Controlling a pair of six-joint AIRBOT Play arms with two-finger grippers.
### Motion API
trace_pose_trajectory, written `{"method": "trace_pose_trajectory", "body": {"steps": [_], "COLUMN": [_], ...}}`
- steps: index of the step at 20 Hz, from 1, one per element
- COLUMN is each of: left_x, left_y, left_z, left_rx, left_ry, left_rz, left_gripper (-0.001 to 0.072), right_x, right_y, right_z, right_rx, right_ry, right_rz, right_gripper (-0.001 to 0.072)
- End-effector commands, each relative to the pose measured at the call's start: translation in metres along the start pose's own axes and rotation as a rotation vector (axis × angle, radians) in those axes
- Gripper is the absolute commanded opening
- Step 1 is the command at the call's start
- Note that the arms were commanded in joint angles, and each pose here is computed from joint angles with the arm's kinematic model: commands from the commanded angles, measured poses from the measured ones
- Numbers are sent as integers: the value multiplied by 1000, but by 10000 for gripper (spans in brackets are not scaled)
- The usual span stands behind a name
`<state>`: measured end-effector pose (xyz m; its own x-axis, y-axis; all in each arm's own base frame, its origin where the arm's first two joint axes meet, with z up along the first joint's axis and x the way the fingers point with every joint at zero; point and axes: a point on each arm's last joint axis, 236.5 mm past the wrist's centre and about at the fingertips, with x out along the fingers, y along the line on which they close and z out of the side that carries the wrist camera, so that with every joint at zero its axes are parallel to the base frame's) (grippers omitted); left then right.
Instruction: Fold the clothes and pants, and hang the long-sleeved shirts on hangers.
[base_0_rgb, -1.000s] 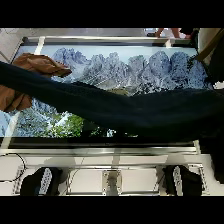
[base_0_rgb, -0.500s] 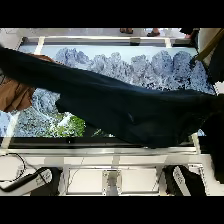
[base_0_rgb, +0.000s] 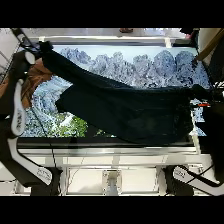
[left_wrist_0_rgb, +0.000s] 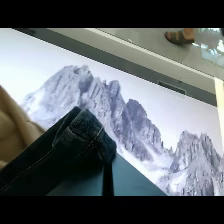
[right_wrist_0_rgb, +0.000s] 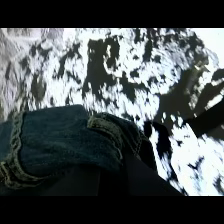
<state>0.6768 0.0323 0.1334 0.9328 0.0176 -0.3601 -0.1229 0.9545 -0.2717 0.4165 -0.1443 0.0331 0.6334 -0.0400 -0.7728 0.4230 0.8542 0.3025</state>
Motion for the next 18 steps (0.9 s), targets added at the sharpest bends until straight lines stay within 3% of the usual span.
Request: {"method": "trace_pose_trajectory", "body": {"steps": [1,4,5,6,7,8,12,15,18], "left_x": [33,33,32,32,30,28,-18,-108,-199], "left_y": [-5,20,24,26,25,22,31,97,139], "left_z": [-2,0,-8,-15,-20,-23,-4,16,12], "left_rx": [-90,-160,-169,-172,-172,-184,-122,-18,-53], "left_ry": [-34,-21,19,53,77,95,184,323,436], "left_rz": [-20,17,28,37,41,36,80,314,466], "left_gripper": [8,10,48,278,602,639,641,640,590], "right_x": [26,20,20,21,22,22,-2,-60,-112], "right_y": [-7,-7,-6,-5,-4,-4,-7,-37,-65], "right_z": [26,52,53,49,45,40,33,30,-14], "right_rx": [103,154,163,166,166,166,120,45,-42], "right_ry": [-111,-219,-221,-205,-187,-166,-122,-116,-13], "right_rz": [5,10,16,20,21,23,3,-103,-179], "right_gripper": [72,73,75,244,439,451,452,463,463]}}
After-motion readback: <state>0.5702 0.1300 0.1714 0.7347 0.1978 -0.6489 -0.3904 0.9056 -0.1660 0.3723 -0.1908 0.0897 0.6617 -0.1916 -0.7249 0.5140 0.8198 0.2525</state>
